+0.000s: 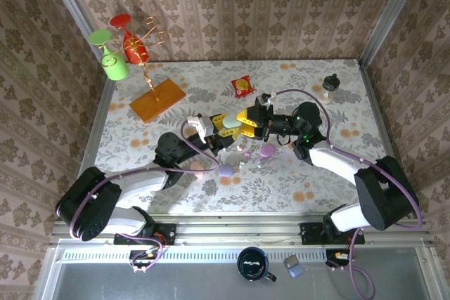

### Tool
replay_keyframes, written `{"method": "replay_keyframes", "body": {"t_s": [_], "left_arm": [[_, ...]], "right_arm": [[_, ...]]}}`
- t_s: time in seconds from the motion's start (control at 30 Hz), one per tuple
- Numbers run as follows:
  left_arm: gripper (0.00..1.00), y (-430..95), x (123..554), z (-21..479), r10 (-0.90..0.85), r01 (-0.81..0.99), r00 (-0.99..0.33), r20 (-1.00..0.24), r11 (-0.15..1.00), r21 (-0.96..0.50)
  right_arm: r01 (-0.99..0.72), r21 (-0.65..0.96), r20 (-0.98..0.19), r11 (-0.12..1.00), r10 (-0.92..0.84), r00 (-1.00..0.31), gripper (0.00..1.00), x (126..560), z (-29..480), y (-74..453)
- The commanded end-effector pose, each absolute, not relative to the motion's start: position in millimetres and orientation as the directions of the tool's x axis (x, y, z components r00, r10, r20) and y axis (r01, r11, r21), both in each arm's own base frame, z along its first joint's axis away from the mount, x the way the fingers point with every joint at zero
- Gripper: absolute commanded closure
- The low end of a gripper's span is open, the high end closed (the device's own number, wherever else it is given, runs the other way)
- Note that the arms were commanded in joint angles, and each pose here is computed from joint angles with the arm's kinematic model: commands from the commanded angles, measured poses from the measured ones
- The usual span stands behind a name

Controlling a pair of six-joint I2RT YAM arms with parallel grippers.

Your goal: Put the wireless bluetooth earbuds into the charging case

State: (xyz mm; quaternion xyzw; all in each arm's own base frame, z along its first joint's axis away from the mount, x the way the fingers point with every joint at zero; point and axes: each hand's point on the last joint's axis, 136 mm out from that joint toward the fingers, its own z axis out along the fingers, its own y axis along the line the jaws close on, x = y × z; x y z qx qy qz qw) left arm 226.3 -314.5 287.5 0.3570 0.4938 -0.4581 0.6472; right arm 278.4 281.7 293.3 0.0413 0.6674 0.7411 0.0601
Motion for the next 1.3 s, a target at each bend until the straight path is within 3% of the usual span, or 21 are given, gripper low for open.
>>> {"method": "replay_keyframes", "body": {"t_s": [0.0,0.13,0.2,0.23,0.5,0.83,1.07,1.27], "left_arm": [[0.63,-312.7,217.1,302.4,-0.269,0.949,0.153,-0.951,0.307,0.066],[0.63,-308.5,212.8,294.3,-0.247,0.949,0.164,-0.955,0.305,0.084],[0.63,-306.1,212.2,290.2,-0.236,0.951,0.157,-0.959,0.297,0.083],[0.63,-305.0,211.7,288.1,-0.229,0.953,0.154,-0.961,0.292,0.083],[0.63,-305.3,210.4,268.8,-0.162,0.975,0.113,-0.98,0.208,0.078],[0.64,-319.8,204.4,246.4,-0.143,0.999,-0.006,-0.99,0.048,-0.013],[0.64,-325.9,198.3,241.3,-0.122,0.999,-0.025,-0.992,-0.03,-0.022],[0.64,-327.5,194.3,244.0,-0.126,0.998,-0.024,-0.992,-0.052,-0.018]], "right_arm": [[-0.127,0.989,-0.114,-0.071,0.16,-0.98,0.41,277.1,307.7,277.2],[-0.167,0.985,-0.171,0.038,0.171,-0.97,0.35,280.9,295.2,264.4],[-0.204,0.973,-0.221,0.108,0.183,-0.958,0.21,283.0,289.0,254.9],[-0.224,0.963,-0.251,0.152,0.191,-0.949,0.2,285.4,284.6,249.3],[-0.528,0.721,-0.609,0.448,0.047,-0.792,0.02,286.5,264.9,224.3],[-0.823,0.229,-0.931,0.519,-0.131,-0.342,0.01,267.0,278.9,210.4],[-0.881,-0.02,-0.957,0.473,-0.263,-0.12,0.0,249.0,279.5,225.8],[-0.908,-0.06,-0.939,0.415,-0.331,-0.089,0.0,247.8,264.4,246.7]]}}
